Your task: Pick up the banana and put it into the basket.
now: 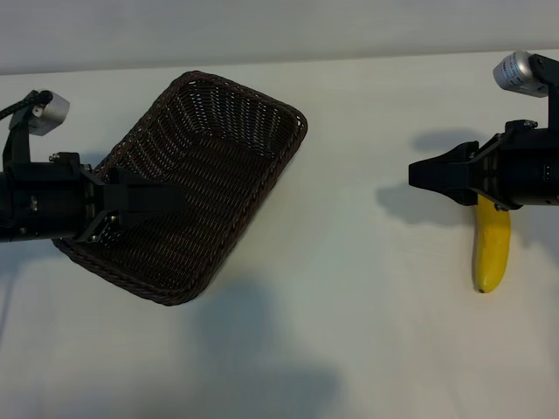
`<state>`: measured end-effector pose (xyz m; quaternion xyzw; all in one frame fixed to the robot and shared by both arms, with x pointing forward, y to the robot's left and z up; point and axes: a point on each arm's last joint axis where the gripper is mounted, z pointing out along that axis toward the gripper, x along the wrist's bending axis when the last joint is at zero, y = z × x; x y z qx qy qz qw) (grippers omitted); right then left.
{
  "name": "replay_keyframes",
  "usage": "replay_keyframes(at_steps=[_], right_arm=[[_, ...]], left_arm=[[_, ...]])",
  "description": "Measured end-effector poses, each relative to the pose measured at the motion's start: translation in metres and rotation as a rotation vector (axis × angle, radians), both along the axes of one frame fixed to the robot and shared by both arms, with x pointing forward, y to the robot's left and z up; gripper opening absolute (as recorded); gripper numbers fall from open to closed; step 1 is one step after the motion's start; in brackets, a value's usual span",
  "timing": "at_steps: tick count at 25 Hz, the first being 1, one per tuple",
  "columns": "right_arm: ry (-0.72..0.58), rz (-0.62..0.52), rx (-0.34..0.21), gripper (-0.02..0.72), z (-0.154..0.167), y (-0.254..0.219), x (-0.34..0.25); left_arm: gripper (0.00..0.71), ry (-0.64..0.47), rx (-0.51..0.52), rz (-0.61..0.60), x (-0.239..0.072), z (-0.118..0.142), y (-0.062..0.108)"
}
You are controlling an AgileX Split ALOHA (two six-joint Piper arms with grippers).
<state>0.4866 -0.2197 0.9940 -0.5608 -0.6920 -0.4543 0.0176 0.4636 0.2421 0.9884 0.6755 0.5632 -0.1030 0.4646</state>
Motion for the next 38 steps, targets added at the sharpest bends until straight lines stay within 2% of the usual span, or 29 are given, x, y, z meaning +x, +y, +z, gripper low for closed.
replay_keyframes(at_steps=[21, 27, 38], right_arm=[[0.000, 0.000, 0.000, 0.513, 0.0000, 0.0000, 0.0000], [0.000, 0.001, 0.001, 0.513, 0.0000, 0.0001, -0.0001], [0.001, 0.002, 0.002, 0.513, 0.0001, 0.0002, -0.0002]], left_arm=[[0.571, 0.000, 0.001, 0.002, 0.0001, -0.0001, 0.0001], [0.571, -0.005, 0.045, 0.027, 0.0020, -0.0028, 0.0033], [0.571, 0.079, -0.004, 0.074, -0.0044, 0.0044, 0.0022]])
